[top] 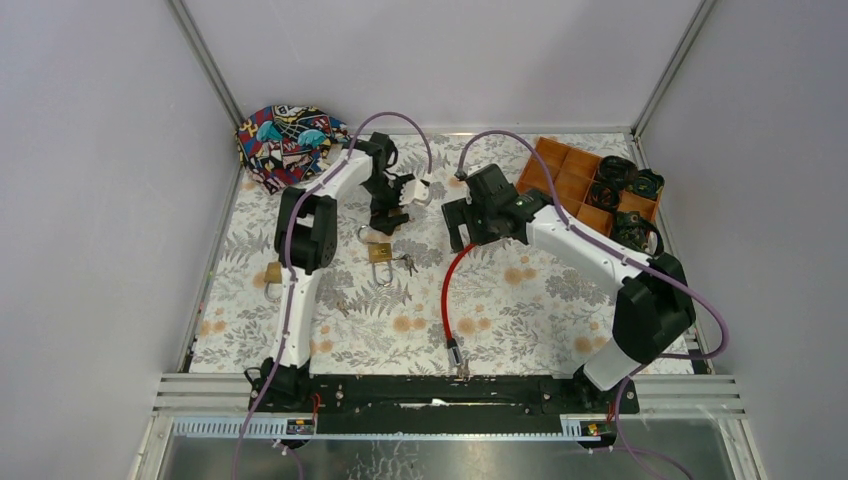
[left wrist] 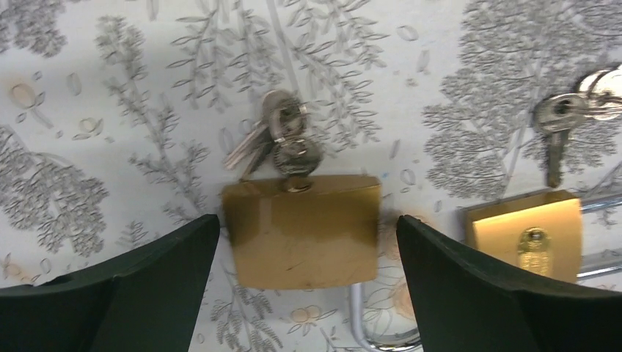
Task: Lock with the key
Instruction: Pick up the lock from the center of the board, then lock the lock.
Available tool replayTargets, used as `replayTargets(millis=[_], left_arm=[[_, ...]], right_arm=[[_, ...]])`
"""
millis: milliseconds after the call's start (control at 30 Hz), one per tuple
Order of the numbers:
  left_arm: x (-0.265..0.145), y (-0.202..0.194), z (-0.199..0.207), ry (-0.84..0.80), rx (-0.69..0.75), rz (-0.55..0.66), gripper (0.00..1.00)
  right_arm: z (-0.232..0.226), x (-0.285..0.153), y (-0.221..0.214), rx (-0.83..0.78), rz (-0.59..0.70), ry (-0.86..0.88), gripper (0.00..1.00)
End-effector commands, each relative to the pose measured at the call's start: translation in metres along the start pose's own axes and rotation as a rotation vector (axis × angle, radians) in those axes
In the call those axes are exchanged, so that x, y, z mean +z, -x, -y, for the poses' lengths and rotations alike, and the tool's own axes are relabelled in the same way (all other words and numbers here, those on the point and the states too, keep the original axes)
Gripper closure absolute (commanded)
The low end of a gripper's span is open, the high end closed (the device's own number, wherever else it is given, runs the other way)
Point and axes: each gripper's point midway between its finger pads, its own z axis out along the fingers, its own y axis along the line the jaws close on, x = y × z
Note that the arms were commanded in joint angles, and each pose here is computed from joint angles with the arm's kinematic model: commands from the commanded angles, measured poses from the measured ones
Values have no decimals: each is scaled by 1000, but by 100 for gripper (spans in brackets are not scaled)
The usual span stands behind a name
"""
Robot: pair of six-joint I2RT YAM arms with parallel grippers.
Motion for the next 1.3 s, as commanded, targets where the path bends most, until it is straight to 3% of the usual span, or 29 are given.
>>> replayTargets(millis=[0, 33, 100, 167, 233, 267, 400, 533, 733, 900, 1100, 1167, 1267], left_arm=[[23, -23, 44, -139, 22, -92, 2], [23, -25, 43, -130, 22, -96, 3], [24, -25, 42, -122, 17, -96, 25], [24, -21, 40, -118, 11, -84, 57], [20, -16, 35, -96, 9, -69, 97], [17, -11, 30, -74, 5, -58, 100], [-17, 24, 12, 61, 72, 33, 100], [-75, 68, -1, 294, 256, 103, 100], [-167, 142, 18, 574, 459, 262, 100], [-196, 189, 44, 735, 559, 374, 100], [-205, 214, 76, 768, 651, 434, 100], [-208, 221, 85, 786, 694, 453, 100], [-212, 230, 98, 789, 716, 483, 100]], right_arm=[[3, -19, 9, 16, 68, -9, 0], [3, -20, 11, 13, 77, -6, 0], [2, -22, 14, 12, 91, 2, 1], [1, -24, 18, 18, 98, 4, 1], [-1, -25, 20, 39, 106, 10, 1], [-3, -26, 22, 55, 113, 14, 1], [-22, -21, 36, 168, 173, 151, 0], [-32, -18, 75, 371, 228, 322, 7], [-54, -38, 122, 460, 416, 492, 11], [-77, -46, 140, 400, 475, 522, 10], [-94, -51, 153, 369, 513, 556, 11], [-96, -46, 151, 376, 503, 551, 16], [-100, -41, 147, 387, 482, 562, 35]])
